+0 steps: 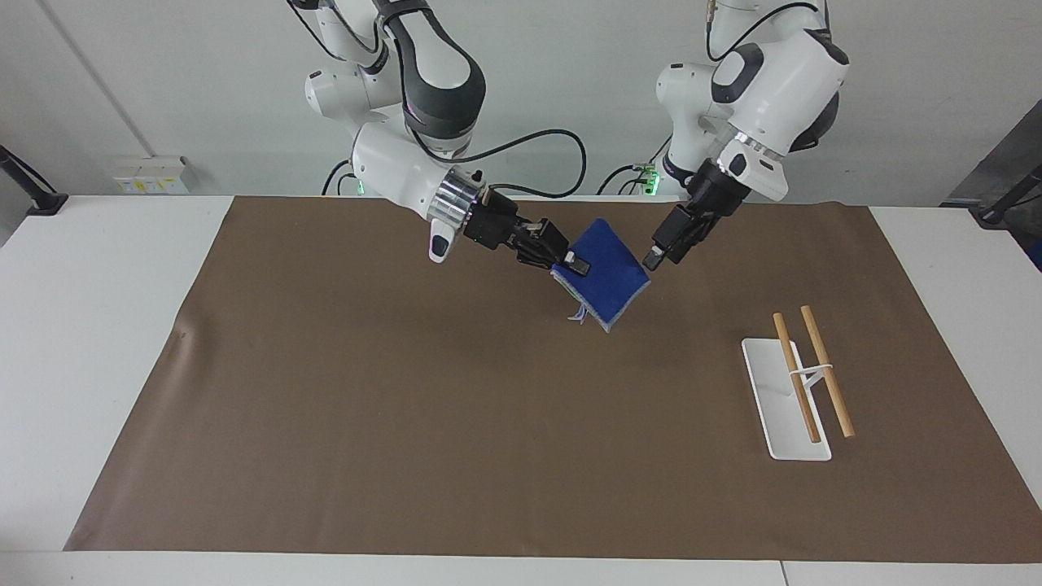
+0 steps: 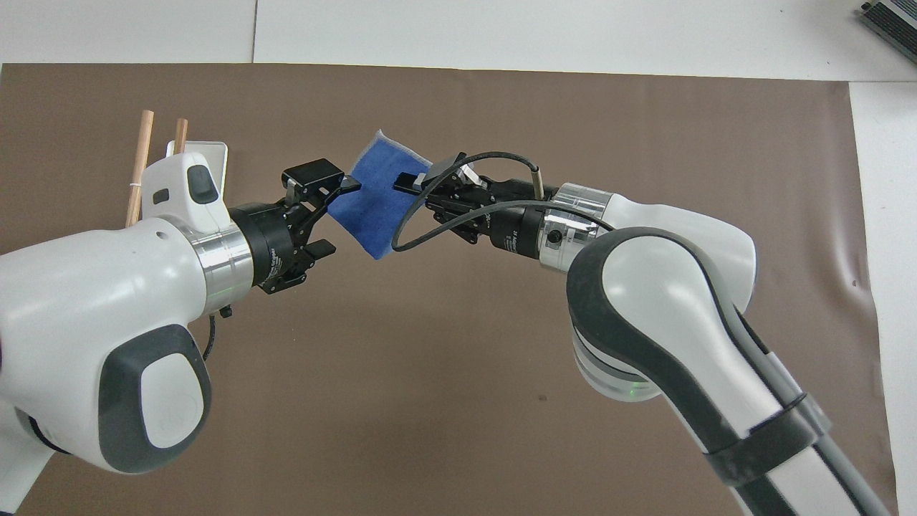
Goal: Right arm passes towel to left arm to hang
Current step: 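Grasp the towel's free edge with the left gripper near the right gripper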
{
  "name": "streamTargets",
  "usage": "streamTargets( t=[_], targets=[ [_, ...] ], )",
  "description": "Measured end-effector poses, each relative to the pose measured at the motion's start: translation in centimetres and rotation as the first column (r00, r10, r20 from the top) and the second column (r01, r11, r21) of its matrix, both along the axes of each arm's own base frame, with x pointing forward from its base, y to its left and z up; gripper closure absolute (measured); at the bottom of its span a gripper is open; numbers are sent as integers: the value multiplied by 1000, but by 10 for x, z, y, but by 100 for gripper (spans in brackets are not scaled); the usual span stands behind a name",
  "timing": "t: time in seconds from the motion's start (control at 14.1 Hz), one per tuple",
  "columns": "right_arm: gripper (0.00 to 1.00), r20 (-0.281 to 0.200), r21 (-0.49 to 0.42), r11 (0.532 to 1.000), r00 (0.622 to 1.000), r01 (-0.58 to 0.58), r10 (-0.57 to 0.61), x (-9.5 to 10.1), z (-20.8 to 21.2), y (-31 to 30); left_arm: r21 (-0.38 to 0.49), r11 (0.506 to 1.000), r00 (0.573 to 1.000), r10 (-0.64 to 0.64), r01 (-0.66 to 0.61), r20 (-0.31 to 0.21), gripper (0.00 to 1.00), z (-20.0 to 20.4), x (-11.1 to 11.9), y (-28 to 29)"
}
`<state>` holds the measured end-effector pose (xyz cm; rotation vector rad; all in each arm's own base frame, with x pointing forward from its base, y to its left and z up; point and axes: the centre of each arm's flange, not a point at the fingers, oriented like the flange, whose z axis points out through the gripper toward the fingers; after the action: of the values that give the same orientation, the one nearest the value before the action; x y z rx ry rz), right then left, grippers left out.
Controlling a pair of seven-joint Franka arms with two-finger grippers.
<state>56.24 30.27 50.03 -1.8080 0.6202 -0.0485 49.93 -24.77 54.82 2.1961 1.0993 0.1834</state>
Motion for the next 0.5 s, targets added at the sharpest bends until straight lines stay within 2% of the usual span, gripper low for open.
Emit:
streamTargets(
  t=[0.21,0.36,0.43,0.5],
  targets=[
    [96,1,-1,1000,1000,2,-2,0,0,0,-69,995,998,70,-70,4,0,-9,3,-13],
    [96,7,-11,1000,1000,25,-25,0,0,-1,-83,992,995,94,-93,9,3,-12,7,-12],
    [96,9,-14,1000,1000,27,-27,-1,0,1,-87,991,995,103,-102,13,11,-12,9,-10],
    [96,10,-16,1000,1000,26,-26,-2,0,4,-89,990,994,110,-108,17,23,-11,10,-8]
  ],
)
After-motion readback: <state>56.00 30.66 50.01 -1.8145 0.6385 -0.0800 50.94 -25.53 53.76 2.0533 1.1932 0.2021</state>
